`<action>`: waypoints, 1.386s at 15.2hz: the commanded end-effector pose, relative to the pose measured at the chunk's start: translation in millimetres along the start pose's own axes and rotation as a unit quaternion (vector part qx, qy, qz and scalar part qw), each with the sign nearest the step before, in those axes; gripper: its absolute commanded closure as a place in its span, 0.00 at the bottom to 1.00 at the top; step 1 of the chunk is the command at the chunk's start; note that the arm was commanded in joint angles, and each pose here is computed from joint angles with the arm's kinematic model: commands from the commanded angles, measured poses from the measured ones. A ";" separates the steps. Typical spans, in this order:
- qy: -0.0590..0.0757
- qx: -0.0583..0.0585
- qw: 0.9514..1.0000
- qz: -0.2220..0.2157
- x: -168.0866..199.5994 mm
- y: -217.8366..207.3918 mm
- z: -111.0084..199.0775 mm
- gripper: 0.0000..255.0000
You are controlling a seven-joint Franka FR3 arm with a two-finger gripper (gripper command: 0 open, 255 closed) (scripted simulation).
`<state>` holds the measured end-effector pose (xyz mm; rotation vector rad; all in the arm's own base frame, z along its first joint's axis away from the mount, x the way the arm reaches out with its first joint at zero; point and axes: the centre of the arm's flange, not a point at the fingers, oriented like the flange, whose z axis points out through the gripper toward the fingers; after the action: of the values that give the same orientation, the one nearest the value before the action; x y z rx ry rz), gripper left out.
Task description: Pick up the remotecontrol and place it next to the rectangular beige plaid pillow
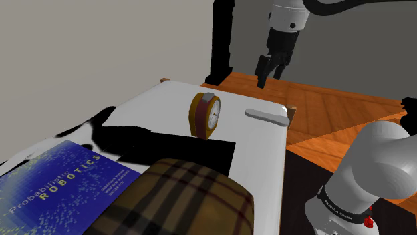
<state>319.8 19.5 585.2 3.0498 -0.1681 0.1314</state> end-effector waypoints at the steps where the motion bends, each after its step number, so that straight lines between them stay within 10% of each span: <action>1: 0.000 0.000 1.000 0.000 0.0 0.0 0.0 0.00; 21: -0.035 0.033 0.984 -0.173 50.3 169.1 205.9 0.00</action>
<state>364.1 -163.3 407.9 3.0923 0.3370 0.0118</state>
